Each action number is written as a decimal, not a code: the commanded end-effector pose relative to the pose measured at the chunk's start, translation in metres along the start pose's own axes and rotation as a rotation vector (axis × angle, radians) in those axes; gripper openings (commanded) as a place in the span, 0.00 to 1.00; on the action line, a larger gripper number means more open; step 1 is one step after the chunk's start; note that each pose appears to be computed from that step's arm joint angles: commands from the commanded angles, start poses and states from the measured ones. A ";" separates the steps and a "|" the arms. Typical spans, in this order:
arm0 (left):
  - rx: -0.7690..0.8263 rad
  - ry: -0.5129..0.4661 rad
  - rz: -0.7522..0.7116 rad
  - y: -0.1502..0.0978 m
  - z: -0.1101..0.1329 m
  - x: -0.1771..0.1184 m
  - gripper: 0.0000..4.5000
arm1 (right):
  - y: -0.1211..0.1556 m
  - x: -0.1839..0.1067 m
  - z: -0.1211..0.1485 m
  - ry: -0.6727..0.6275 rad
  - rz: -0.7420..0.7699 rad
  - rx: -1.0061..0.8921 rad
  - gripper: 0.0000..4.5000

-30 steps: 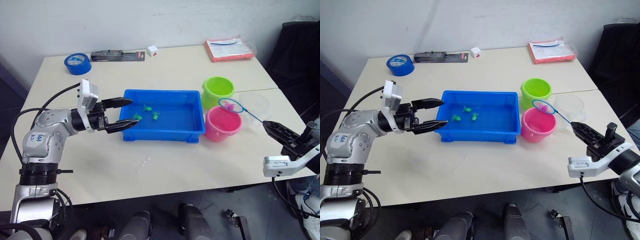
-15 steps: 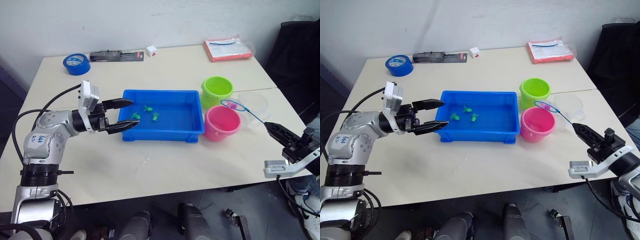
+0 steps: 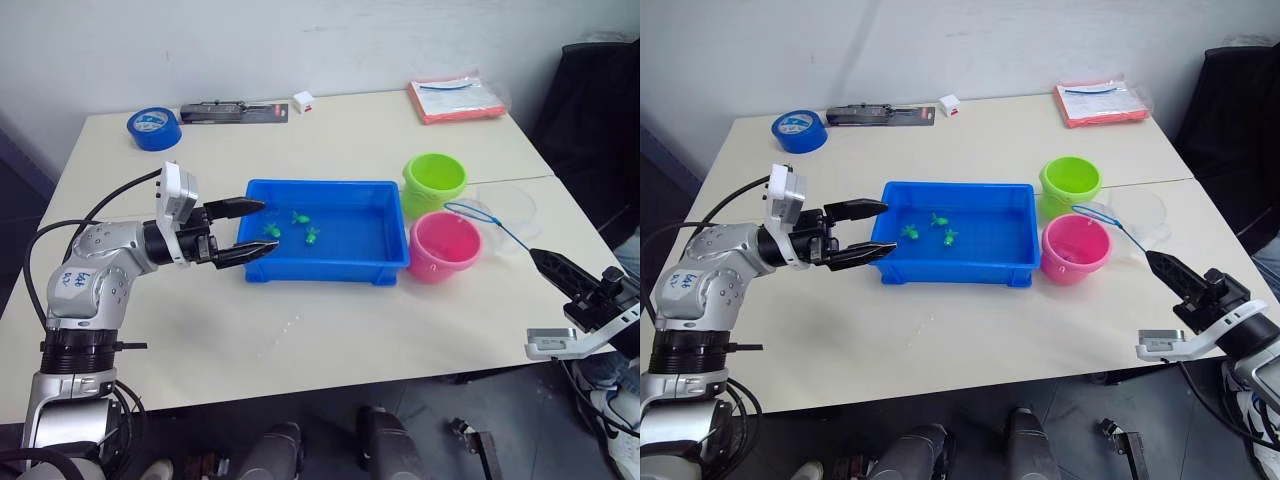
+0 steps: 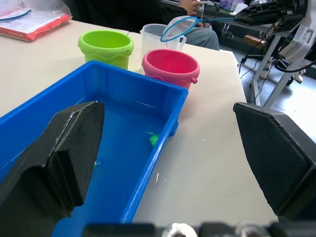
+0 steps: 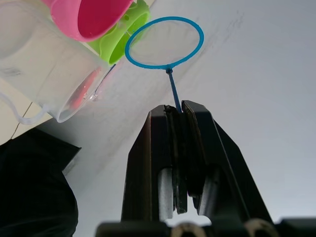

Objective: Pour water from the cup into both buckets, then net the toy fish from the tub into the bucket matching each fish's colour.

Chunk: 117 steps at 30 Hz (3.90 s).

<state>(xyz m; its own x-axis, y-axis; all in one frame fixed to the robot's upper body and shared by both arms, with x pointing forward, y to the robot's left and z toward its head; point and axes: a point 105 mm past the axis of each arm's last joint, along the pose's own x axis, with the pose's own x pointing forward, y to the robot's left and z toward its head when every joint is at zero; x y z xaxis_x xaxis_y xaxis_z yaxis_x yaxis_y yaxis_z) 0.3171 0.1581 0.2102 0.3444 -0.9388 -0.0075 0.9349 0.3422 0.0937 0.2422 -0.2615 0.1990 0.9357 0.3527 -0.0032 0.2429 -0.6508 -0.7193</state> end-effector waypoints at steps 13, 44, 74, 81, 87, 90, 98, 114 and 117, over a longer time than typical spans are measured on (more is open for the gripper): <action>0.039 -0.020 0.077 -0.005 0.009 -0.019 1.00 | -0.072 0.076 -0.013 -0.248 -0.182 0.542 0.18; -0.028 0.056 0.191 -0.029 -0.003 -0.050 1.00 | -0.073 0.169 0.027 -0.515 0.517 0.716 0.18; -0.025 0.031 0.259 -0.039 -0.001 -0.058 1.00 | -0.085 0.161 0.057 -0.777 0.829 0.938 0.18; -0.021 0.031 0.264 -0.037 0.000 -0.059 1.00 | -0.084 0.173 0.059 -0.704 0.889 1.253 0.18; -0.019 0.037 0.266 -0.037 0.000 -0.059 1.00 | -0.083 0.181 0.062 -0.629 0.925 1.485 0.18; -0.019 0.039 0.267 -0.036 0.000 -0.060 1.00 | -0.083 0.181 0.063 -0.613 0.956 1.580 0.18; -0.021 0.049 0.265 -0.036 0.001 -0.060 1.00 | -0.080 0.181 0.062 -0.565 0.966 1.676 0.18; -0.016 0.059 0.260 -0.037 0.004 -0.059 1.00 | -0.082 0.187 0.060 -0.523 0.915 1.719 0.18; -0.013 0.060 0.260 -0.036 0.005 -0.059 1.00 | -0.081 0.186 0.066 -0.525 0.925 1.712 0.18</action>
<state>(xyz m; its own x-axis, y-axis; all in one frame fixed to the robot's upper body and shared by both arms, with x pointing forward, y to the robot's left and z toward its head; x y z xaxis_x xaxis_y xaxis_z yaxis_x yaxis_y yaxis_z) 0.2657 0.2016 0.1970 0.5810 -0.8106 -0.0725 0.8138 0.5799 0.0378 0.3825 -0.1028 0.2037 0.3792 0.6689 -0.6393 -0.9142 0.3776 -0.1471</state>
